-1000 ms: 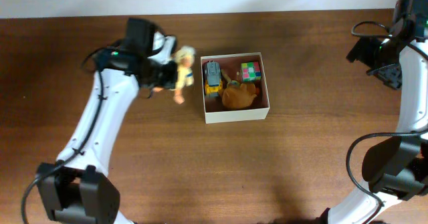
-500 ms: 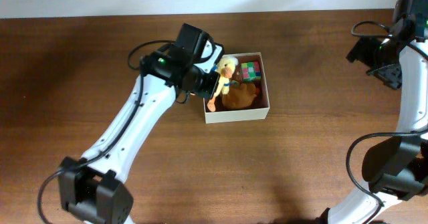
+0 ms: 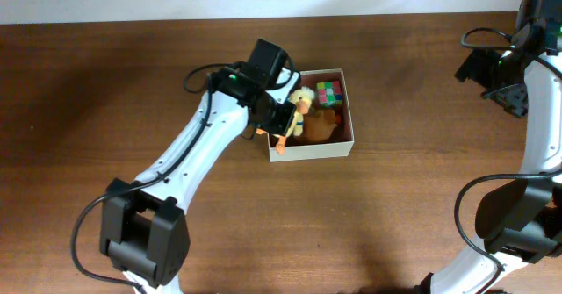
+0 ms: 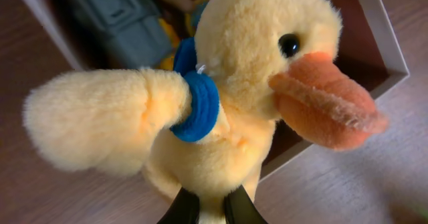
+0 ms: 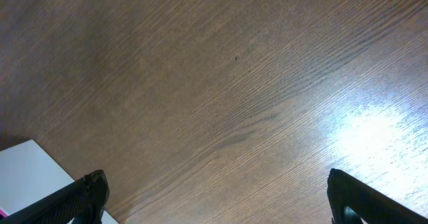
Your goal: Pack container
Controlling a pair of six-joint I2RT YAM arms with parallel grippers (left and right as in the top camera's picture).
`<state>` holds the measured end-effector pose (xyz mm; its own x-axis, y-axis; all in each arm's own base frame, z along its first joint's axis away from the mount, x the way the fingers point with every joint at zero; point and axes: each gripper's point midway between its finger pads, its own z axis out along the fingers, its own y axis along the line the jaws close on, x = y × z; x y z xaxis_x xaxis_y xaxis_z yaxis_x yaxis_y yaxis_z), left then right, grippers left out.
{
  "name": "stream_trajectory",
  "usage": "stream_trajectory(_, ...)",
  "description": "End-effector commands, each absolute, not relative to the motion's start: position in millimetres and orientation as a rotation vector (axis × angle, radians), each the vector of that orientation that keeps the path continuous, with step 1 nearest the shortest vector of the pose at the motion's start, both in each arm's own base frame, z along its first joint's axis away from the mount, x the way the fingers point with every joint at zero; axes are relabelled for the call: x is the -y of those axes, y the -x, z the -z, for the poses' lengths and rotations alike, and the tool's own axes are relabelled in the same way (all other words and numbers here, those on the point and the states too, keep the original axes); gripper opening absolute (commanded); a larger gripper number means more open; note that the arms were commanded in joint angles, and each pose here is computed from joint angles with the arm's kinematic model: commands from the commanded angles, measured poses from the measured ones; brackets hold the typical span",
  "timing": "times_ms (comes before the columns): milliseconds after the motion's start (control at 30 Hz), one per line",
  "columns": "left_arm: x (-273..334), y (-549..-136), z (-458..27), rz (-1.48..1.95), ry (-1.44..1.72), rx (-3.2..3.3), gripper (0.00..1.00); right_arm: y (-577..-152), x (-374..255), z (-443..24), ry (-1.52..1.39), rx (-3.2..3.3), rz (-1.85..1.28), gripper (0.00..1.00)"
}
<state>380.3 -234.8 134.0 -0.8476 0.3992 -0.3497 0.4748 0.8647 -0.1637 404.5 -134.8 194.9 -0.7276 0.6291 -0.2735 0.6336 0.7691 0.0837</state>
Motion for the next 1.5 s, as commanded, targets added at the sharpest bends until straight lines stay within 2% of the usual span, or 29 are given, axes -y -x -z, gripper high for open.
stream_trajectory(0,252.2,-374.3,-126.7,0.366,-0.695,-2.739,0.02,-403.2,138.1,-193.0,-0.994,-2.678,0.039,0.99)
stream_trajectory(267,268.0,-360.4,-91.2,0.346,-0.773,-2.815,0.02,-403.2,138.1,-193.0,-0.994,-2.678,0.039,0.99)
stream_trajectory(500,260.2,-364.8,-69.9,0.256,-0.769,-2.852,0.02,-403.2,138.1,-193.0,-0.994,-2.678,0.039,0.99)
stream_trajectory(533,257.3,-366.8,-69.6,0.229,-0.764,-2.849,0.09,-403.2,138.1,-193.0,-0.994,-2.678,0.039,0.99)
stream_trajectory(567,255.3,-368.0,-69.4,0.21,-0.761,-2.848,0.22,-403.2,138.1,-193.0,-0.994,-2.678,0.039,0.99)
stream_trajectory(600,253.3,-369.4,-69.4,0.19,-0.758,-2.845,0.4,-403.2,138.1,-193.0,-0.994,-2.678,0.039,0.99)
stream_trajectory(633,253.4,-369.5,-69.5,0.19,-0.758,-2.844,0.62,-403.2,138.1,-193.0,-0.994,-2.678,0.039,0.99)
stream_trajectory(667,253.5,-369.3,-69.4,0.192,-0.758,-2.845,0.76,-403.2,138.1,-193.0,-0.994,-2.678,0.039,0.99)
stream_trajectory(700,253.4,-369.1,-69.4,0.191,-0.758,-2.846,0.94,-403.2,138.1,-193.0,-0.994,-2.678,0.039,0.99)
stream_trajectory(733,253.0,-368.4,-69.2,0.19,-0.759,-2.849,0.99,-403.2,138.1,-193.0,-0.994,-2.678,0.039,0.99)
stream_trajectory(933,251.9,-365.3,-81.0,0.183,-0.765,-2.866,0.99,-403.2,138.2,-193.0,-0.994,-2.678,0.04,0.99)
stream_trajectory(1367,264.6,-387.3,-125.0,0.213,-0.743,-2.766,1.0,-403.2,138.1,-193.0,-0.994,-2.678,0.039,0.99)
stream_trajectory(1433,264.0,-386.4,-124.7,0.211,-0.744,-2.77,0.94,-403.2,138.1,-193.0,-0.994,-2.678,0.039,0.99)
stream_trajectory(1467,263.4,-385.3,-125.1,0.209,-0.745,-2.775,0.82,-403.2,138.1,-193.0,-0.994,-2.678,0.039,0.99)
